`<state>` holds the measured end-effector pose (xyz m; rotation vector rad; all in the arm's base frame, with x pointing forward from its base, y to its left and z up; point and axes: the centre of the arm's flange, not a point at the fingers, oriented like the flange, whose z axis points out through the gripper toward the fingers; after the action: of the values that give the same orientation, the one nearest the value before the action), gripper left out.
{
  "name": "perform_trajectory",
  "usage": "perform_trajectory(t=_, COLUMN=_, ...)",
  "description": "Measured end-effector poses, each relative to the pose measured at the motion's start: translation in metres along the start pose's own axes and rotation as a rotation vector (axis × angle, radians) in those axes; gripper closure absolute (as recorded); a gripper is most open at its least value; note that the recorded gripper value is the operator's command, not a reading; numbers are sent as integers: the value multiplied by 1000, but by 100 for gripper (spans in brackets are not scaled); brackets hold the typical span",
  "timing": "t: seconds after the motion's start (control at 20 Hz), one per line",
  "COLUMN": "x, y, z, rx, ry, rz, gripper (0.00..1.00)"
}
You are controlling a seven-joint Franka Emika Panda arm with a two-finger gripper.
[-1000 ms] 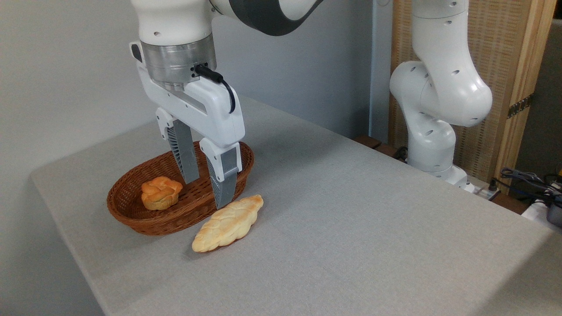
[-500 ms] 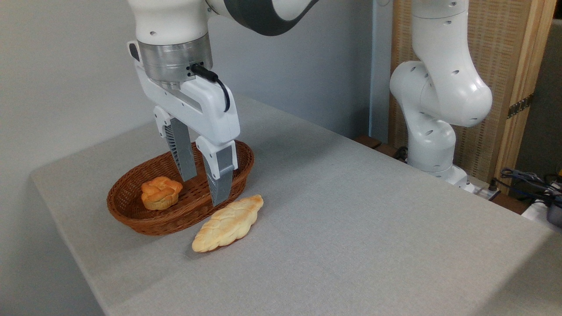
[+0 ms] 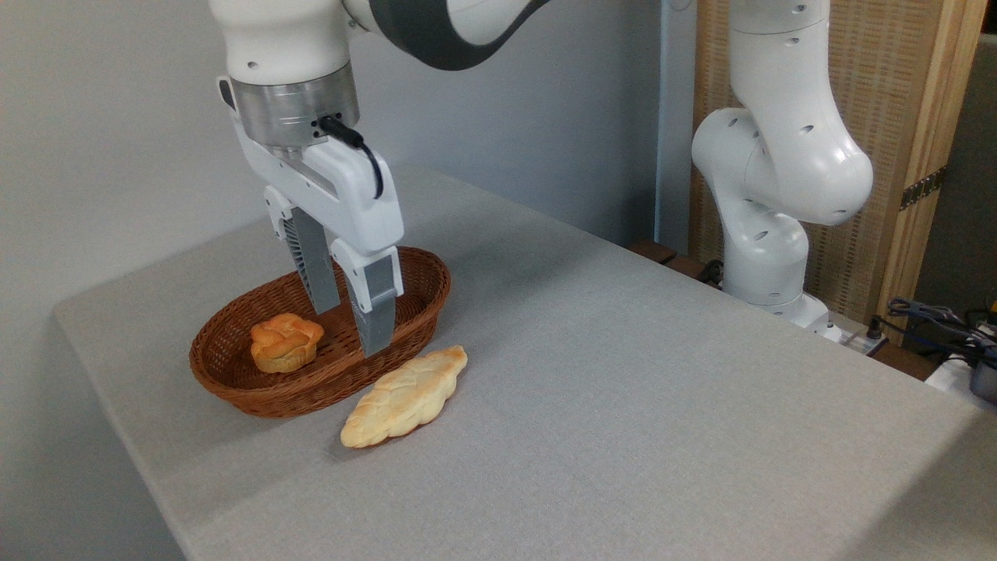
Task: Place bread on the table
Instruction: 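Move the gripper over the orange bun and lower into the basket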
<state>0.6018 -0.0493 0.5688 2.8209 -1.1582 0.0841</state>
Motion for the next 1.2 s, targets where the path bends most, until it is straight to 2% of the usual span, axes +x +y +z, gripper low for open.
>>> perform_trajectory(t=0.4, x=41, y=42, z=29, rx=-41, ry=-26, rz=100, gripper=0)
perform_trajectory(t=0.55, x=63, y=61, z=39, rx=-39, ry=-7, rz=135, gripper=0)
perform_trajectory(t=0.85, x=106, y=89, z=74, rx=-32, ry=53, rz=109, gripper=0)
perform_trajectory(t=1.2, x=128, y=100, z=108, rx=-58, ry=78, rz=121, gripper=0)
